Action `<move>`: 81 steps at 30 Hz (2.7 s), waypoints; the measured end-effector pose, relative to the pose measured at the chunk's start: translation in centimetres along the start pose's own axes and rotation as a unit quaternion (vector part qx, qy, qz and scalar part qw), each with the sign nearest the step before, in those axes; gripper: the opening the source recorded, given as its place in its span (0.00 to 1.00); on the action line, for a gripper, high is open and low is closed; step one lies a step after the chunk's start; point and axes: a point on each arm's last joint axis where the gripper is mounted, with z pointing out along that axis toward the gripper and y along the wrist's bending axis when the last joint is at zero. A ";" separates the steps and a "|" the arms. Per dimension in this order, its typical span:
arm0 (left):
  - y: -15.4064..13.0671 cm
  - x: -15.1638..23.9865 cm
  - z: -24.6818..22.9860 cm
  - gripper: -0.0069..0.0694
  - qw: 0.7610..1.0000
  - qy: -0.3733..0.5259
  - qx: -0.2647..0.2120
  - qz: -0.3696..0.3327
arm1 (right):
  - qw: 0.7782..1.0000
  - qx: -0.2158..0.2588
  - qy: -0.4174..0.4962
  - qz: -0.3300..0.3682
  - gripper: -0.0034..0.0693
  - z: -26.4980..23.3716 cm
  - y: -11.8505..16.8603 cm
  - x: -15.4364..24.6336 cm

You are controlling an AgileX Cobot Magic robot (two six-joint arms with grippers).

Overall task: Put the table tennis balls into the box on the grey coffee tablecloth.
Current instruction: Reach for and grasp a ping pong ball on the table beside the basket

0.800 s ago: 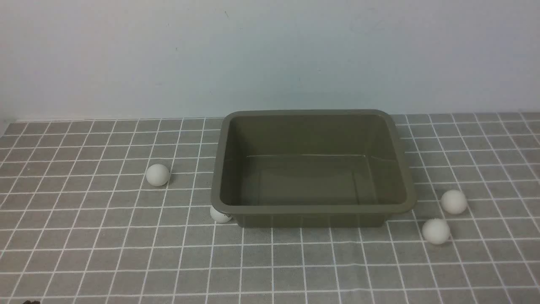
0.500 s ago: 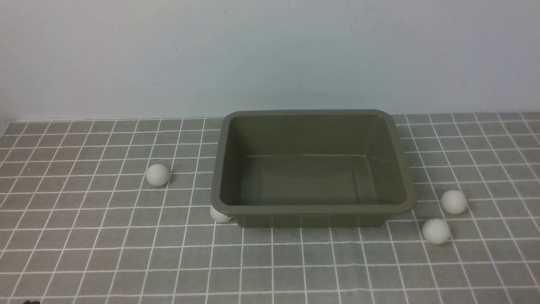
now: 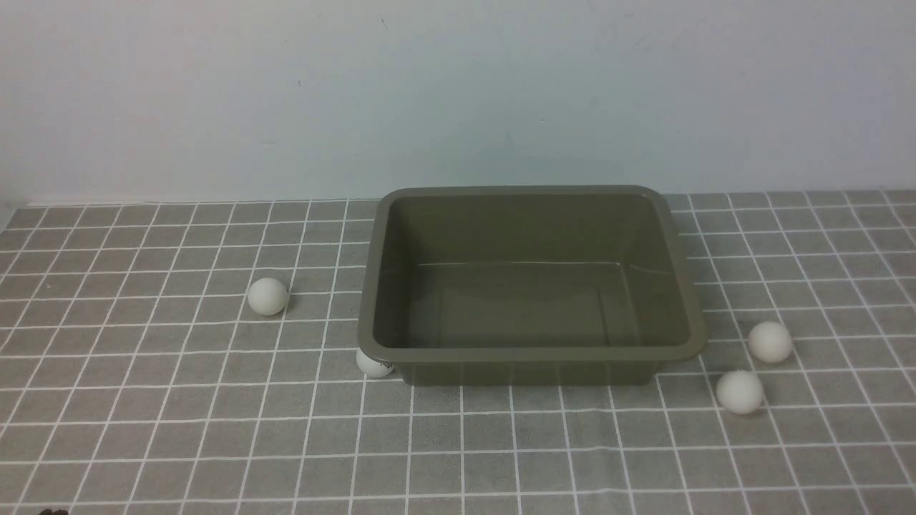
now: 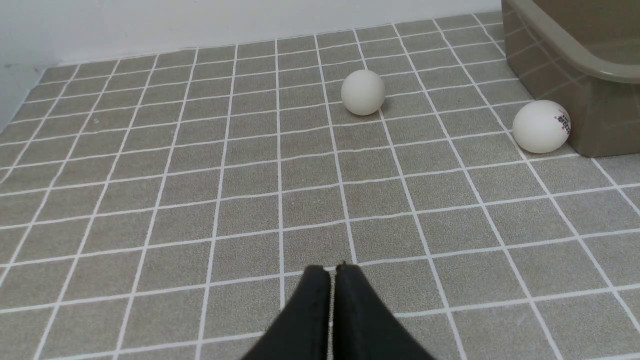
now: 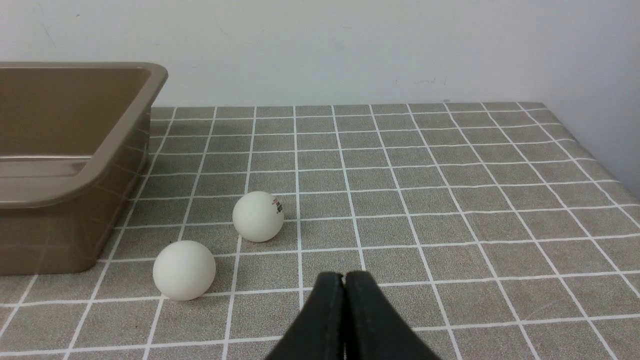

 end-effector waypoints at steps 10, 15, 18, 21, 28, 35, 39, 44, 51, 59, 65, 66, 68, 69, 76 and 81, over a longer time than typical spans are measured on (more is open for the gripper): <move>-0.3 -1.0 0.0 0.08 0.991 -0.059 0.023 -0.121 | 1.000 0.000 0.000 -0.001 0.03 0.0 0.0 0.0; -0.2 -2.0 -0.2 0.08 0.970 -0.111 0.035 -0.213 | 0.999 -0.009 -0.016 0.030 0.03 0.0 0.2 -0.2; 0.1 -2.7 -0.4 0.08 0.955 -0.148 0.040 -0.256 | 0.983 -0.045 -0.077 0.163 0.03 -0.1 0.6 -1.4; 0.9 -3.6 -0.8 0.08 0.927 -0.213 0.017 -0.307 | 0.948 -0.074 -0.134 0.280 0.03 -0.4 0.6 -2.6; 0.8 -7.0 -2.5 0.08 0.912 -0.245 0.044 -0.326 | 0.932 -0.082 -0.189 0.299 0.03 -0.7 0.4 -3.6; -1.4 -13.6 0.1 0.08 0.970 0.004 0.112 -0.216 | 0.953 -0.076 -0.095 0.278 0.03 -1.4 1.0 -8.0; -2.0 -15.5 4.5 0.08 0.959 0.186 0.146 -0.155 | 0.979 -0.052 0.061 0.186 0.03 -0.1 1.6 -11.4; -1.6 -15.5 12.6 0.08 0.918 0.352 0.157 -0.090 | 0.948 -0.058 0.308 0.048 0.03 4.0 2.3 -13.2; -0.7 -15.2 20.8 0.08 0.897 0.413 0.145 -0.057 | 0.896 -0.056 0.441 0.013 0.03 10.3 2.7 -13.6; 0.1 -14.5 28.9 0.11 0.888 0.440 0.133 -0.023 | 0.901 -0.036 0.431 0.010 0.04 15.9 2.4 -14.7; 0.7 -13.8 33.4 0.40 0.888 0.444 0.122 0.008 | 0.883 -0.019 0.467 0.048 0.15 21.6 0.8 -13.3; 0.7 -13.8 33.4 0.40 0.888 0.444 0.122 0.008 | 0.882 -0.019 0.468 0.049 0.16 21.8 0.8 -13.2; 0.9 -13.1 34.9 0.62 0.894 0.433 0.111 0.008 | 0.869 -0.029 0.489 0.065 0.31 24.2 1.2 -11.9; 1.0 -12.7 35.2 0.68 0.895 0.432 0.108 0.008 | 0.869 -0.033 0.489 0.065 0.34 24.7 1.3 -11.7; 1.0 -10.3 36.9 0.95 0.892 0.441 0.101 0.004 | 0.851 -0.059 0.518 0.069 0.73 29.9 3.2 -7.9; 1.0 -8.9 37.4 0.86 0.884 0.456 0.100 -0.001 | 0.828 -0.062 0.554 0.063 0.81 32.0 4.1 -4.4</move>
